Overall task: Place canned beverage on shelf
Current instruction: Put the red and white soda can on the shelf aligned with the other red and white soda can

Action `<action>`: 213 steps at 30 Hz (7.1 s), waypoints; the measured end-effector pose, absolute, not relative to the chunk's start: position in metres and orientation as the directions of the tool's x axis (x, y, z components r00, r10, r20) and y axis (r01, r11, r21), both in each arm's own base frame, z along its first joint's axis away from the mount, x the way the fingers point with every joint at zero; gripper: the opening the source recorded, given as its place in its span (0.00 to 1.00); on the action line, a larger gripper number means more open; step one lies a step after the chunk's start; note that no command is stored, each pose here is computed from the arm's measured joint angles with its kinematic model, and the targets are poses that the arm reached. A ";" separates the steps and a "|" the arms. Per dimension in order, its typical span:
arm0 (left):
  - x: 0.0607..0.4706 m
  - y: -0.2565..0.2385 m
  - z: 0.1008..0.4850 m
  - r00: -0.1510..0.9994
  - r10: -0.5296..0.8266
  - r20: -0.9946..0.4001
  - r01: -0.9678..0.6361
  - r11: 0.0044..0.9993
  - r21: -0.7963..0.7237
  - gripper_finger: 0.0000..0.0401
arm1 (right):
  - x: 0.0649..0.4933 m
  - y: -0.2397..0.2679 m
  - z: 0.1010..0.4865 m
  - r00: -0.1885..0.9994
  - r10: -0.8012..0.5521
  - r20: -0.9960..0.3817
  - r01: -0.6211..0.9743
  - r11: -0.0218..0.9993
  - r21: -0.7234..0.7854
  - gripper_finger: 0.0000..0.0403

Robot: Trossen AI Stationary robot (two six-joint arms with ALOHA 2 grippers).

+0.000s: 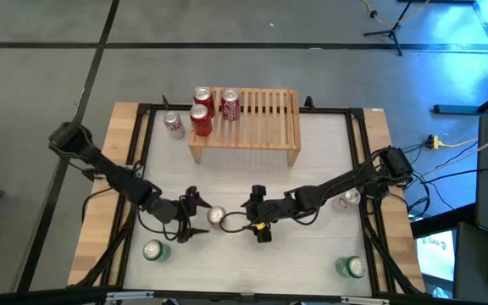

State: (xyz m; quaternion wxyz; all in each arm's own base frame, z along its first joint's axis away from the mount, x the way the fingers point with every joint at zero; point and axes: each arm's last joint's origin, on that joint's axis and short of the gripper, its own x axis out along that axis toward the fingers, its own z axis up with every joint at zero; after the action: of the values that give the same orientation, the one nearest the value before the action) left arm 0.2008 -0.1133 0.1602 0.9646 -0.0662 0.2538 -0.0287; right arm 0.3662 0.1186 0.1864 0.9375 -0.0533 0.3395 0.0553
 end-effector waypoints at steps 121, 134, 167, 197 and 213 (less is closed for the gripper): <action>0.202 -0.128 0.124 0.866 0.251 -0.432 -0.354 0.919 -0.175 0.98 | 0.396 0.093 0.166 0.855 -0.138 -0.500 0.083 0.988 -0.131 0.81; 0.195 -0.122 0.117 0.814 0.347 -0.465 -0.450 0.884 -0.128 0.98 | 0.384 0.095 0.166 0.782 -0.123 -0.611 0.055 0.990 -0.129 0.81; 0.192 -0.128 0.121 0.834 0.408 -0.373 -0.458 0.887 -0.054 0.98 | 0.384 0.100 0.169 0.804 -0.145 -0.576 0.079 0.987 -0.138 0.81; 0.189 -0.130 0.125 0.841 0.409 -0.354 -0.457 0.888 -0.058 0.98 | 0.404 0.108 0.199 0.973 0.032 -0.228 -0.018 0.998 0.065 0.81; 0.189 -0.130 0.125 0.840 0.413 -0.352 -0.454 0.890 -0.037 0.98 | 0.416 0.097 0.178 0.970 0.041 -0.238 -0.025 0.997 0.073 0.81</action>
State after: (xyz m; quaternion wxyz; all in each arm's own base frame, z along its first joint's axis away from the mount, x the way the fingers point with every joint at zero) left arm 0.1893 -0.1297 0.1252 0.9573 -0.0596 0.1698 0.2264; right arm 0.4157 0.0967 0.1782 0.9919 0.0349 0.1206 0.0167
